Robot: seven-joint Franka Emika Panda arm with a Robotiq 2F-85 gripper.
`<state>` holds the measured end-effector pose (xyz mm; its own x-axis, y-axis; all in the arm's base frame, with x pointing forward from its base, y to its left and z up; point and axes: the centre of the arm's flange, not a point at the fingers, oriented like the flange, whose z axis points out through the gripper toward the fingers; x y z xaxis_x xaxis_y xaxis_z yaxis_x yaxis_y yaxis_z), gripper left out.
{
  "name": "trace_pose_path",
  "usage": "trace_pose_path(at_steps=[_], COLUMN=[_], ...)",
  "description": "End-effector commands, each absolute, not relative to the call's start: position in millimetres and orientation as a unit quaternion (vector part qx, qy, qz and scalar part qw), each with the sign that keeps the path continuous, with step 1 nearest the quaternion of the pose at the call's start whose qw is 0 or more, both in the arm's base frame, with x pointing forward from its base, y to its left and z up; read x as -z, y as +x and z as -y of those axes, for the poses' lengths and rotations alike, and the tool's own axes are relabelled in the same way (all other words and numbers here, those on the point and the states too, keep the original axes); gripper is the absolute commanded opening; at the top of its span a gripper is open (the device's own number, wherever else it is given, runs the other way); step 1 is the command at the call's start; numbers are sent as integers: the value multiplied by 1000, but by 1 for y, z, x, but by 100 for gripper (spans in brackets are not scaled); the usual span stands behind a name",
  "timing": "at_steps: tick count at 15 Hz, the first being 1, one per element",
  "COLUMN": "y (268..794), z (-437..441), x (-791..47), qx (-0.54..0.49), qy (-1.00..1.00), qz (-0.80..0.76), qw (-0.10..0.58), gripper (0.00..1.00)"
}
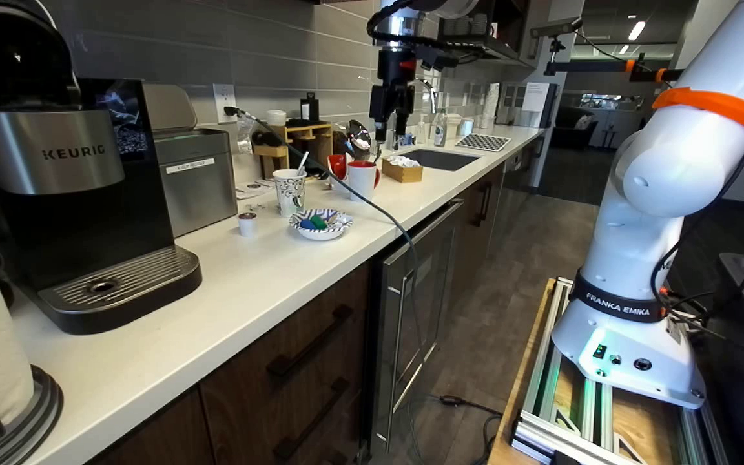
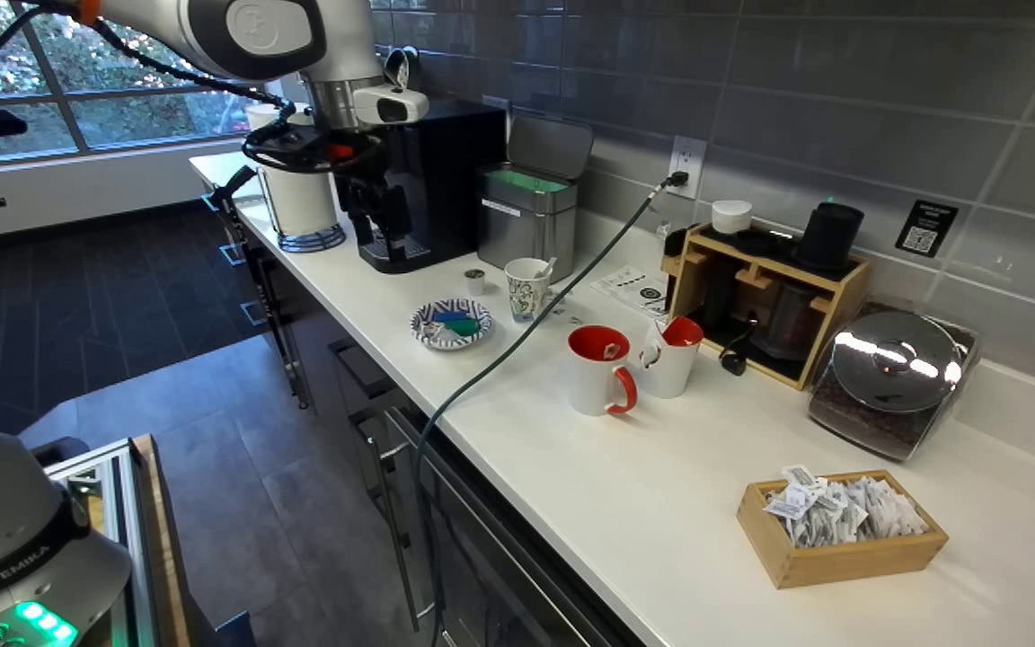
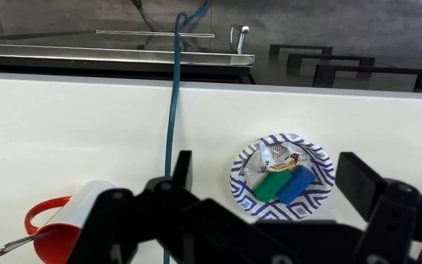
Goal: Open the top drawer
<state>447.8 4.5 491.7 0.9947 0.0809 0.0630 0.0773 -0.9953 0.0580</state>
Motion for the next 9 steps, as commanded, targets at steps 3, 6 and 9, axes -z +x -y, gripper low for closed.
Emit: trace_pose_path(at_steps=[3, 6, 9], y=[441, 424, 405], z=[-24, -94, -167], x=[-489, -473, -439], qx=[-45, -88, -134], qy=[996, 985, 966], qz=[-51, -86, -127], qw=[52, 120, 182], gripper=[100, 100, 100])
